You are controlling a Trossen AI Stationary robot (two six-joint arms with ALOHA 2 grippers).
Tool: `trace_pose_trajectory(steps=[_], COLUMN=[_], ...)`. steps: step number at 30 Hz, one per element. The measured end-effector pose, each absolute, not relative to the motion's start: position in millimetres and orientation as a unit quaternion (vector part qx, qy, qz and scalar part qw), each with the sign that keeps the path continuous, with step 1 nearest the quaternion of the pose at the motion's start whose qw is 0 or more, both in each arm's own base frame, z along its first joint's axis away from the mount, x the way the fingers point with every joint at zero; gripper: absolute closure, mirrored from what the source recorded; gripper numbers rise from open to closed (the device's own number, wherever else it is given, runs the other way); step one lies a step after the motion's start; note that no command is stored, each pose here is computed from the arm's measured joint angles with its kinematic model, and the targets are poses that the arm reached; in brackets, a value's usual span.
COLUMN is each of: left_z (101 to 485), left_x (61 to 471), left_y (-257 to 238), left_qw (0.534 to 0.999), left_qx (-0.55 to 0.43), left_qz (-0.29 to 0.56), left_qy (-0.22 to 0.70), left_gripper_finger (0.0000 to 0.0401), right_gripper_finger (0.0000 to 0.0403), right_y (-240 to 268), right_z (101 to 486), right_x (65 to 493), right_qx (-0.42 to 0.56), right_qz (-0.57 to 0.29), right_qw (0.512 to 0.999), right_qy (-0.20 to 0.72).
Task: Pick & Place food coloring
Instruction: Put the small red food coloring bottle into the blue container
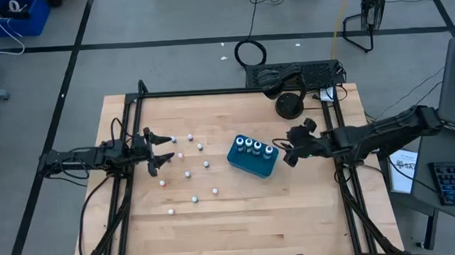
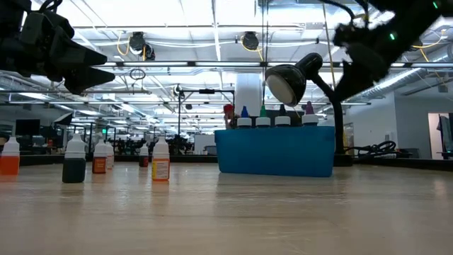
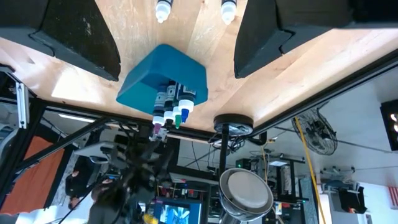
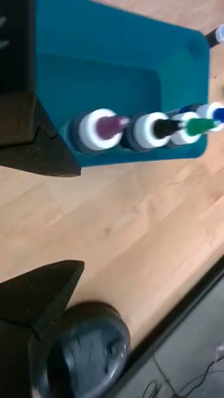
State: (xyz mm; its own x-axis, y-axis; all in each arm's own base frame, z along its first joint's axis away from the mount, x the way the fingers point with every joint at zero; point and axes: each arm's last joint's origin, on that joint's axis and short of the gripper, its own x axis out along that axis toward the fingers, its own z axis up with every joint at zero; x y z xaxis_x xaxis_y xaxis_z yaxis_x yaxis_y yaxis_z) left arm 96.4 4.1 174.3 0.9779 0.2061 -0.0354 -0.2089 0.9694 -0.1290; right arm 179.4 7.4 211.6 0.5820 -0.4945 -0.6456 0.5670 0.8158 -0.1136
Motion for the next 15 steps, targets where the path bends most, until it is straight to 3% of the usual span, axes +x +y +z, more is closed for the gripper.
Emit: trace_pose_trajectory(steps=[7, 15], left_z=[174, 174], left_x=[96, 96], left_y=[4, 4], left_qw=[0.992, 0.992], left_qx=[-0.066, -0.066], left_qz=[0.105, 0.105], left_qy=[0.011, 0.01], left_gripper_finger=[0.0093, 0.0093], right_gripper_finger=[0.0184, 0.0182], right_y=[5, -7], right_z=[156, 152], right_x=[159, 137], right_qx=[0.039, 0.078], right_qz=[-0.238, -0.151], right_qw=[0.938, 0.983], right_qy=[0.248, 0.071])
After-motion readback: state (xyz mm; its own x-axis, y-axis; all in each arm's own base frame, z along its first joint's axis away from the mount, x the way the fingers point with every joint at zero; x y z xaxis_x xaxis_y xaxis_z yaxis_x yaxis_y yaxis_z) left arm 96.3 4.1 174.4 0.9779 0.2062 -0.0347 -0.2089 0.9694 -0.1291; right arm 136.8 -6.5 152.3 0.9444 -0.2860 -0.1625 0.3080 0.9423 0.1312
